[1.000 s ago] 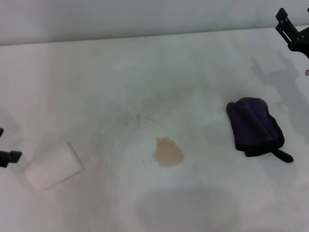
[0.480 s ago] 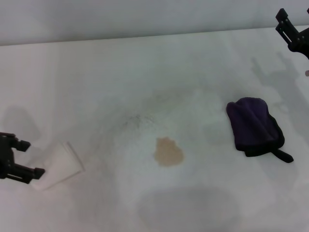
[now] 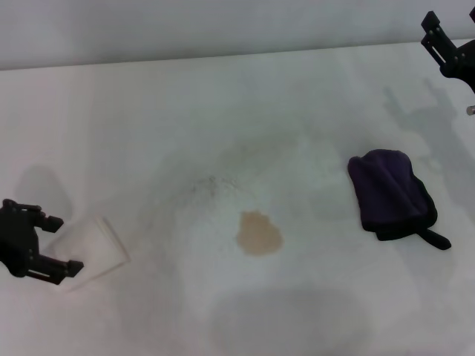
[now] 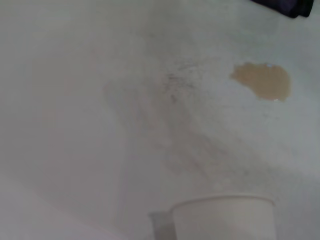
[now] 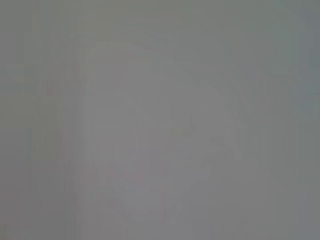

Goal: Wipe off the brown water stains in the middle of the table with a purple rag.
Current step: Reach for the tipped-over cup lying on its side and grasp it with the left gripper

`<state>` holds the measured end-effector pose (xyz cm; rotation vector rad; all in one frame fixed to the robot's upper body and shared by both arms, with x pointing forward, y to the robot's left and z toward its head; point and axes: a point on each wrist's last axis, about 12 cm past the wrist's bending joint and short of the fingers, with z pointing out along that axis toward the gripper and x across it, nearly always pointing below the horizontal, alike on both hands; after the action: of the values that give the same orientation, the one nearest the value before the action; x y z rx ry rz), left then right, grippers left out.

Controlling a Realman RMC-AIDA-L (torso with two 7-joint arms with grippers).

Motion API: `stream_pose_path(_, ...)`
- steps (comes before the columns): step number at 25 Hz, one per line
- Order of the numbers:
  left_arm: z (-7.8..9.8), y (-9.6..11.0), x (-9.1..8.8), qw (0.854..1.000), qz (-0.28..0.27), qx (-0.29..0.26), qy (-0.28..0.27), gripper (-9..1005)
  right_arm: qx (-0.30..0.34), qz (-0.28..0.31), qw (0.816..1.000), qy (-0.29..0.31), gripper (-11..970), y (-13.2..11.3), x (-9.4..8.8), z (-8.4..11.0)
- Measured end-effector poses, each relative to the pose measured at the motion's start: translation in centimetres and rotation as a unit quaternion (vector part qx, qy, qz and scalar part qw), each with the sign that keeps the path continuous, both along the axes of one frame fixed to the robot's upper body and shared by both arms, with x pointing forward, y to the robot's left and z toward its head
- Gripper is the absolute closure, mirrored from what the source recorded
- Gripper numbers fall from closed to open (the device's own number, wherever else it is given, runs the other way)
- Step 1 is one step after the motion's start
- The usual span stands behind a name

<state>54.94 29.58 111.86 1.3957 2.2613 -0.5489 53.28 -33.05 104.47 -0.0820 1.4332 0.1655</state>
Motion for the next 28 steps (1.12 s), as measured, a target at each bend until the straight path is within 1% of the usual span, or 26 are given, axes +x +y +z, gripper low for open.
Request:
stream_pose_path(8, -1.5, -0.3, 0.0, 1.000, -0.008, -0.005, 0.006, 108, -0.005, 0.012, 1.000, 0.000, 100, 0.4, 0.2, 0.1)
stream_pose_path(15, -2.4, -0.8, 0.2, 1.000, -0.008, -0.004, -0.018, 108, -0.009, 0.018, 1.000, 0.001, 100, 0.5, 0.3, 0.1)
stream_pose_path(16, -2.8, -1.0, 0.3, 1.000, -0.013, -0.003, -0.023, 108, -0.009, 0.018, 1.000, 0.000, 100, 0.5, 0.3, 0.1)
stream_pose_path(20, -3.4, -1.7, 0.4, 0.999, -0.025, -0.007, -0.028, 108, -0.010, 0.022, 1.000, -0.001, 100, 0.7, 0.3, 0.1)
stream_pose_path(25, -3.3, -2.2, 0.4, 0.999, -0.032, -0.011, -0.035, 109, -0.011, 0.022, 1.000, -0.001, 100, 0.7, 0.3, 0.1)
stream_pose_path(28, -3.2, -2.3, 0.4, 0.999, -0.033, -0.013, -0.038, 159, -0.010, 0.022, 1.000, 0.001, 100, 0.8, 0.4, 0.1)
